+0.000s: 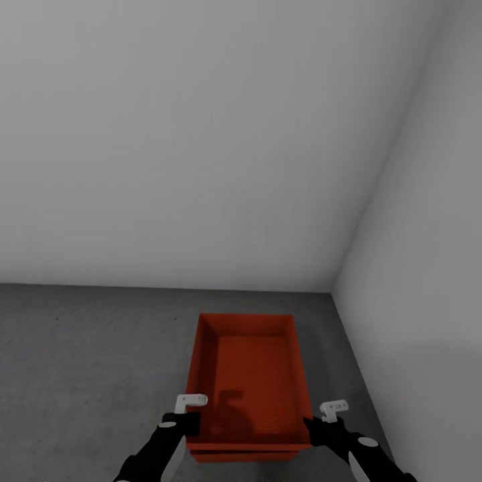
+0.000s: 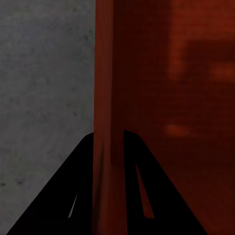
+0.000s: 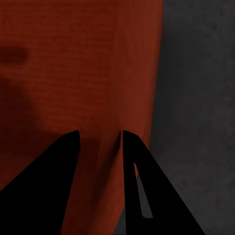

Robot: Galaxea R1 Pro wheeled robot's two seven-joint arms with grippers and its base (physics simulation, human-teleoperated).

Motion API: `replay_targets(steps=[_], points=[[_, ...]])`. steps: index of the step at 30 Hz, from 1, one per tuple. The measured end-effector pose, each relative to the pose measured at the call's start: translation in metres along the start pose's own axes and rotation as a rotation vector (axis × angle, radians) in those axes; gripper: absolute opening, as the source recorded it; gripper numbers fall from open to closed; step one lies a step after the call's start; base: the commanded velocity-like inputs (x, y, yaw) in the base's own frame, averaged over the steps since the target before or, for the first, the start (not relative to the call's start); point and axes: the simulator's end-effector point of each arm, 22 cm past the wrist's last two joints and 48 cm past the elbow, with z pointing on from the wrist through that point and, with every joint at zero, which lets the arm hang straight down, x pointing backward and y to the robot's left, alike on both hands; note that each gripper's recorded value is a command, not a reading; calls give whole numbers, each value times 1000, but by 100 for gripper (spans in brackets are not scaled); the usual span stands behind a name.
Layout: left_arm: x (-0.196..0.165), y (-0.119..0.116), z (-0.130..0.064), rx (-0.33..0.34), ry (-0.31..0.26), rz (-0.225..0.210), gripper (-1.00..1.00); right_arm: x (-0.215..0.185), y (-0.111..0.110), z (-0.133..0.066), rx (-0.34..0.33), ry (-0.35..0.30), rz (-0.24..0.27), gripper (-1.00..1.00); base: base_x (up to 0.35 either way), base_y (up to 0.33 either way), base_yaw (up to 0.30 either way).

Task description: Move the two storage containers from the living room to the garage. In the garage, place one container on the floor and stack the other container on top of it (either order is fine).

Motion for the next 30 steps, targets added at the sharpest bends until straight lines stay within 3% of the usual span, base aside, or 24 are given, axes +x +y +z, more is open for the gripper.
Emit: replay_targets(steps=[6,21,28,30], points=[[10,0,12,0,8,0,-100,11,-3,10,0,7,2,-100,0,0,0],[12,0,13,0,12,1,-100,13,-3,11,0,12,4,-100,0,0,0],[19,0,24,0,11,0,-100,22,-6,21,0,11,4,-100,0,0,0],[24,0,28,5,18,-17,-100,18,-6,24,-1,23,-9,-100,0,0,0]])
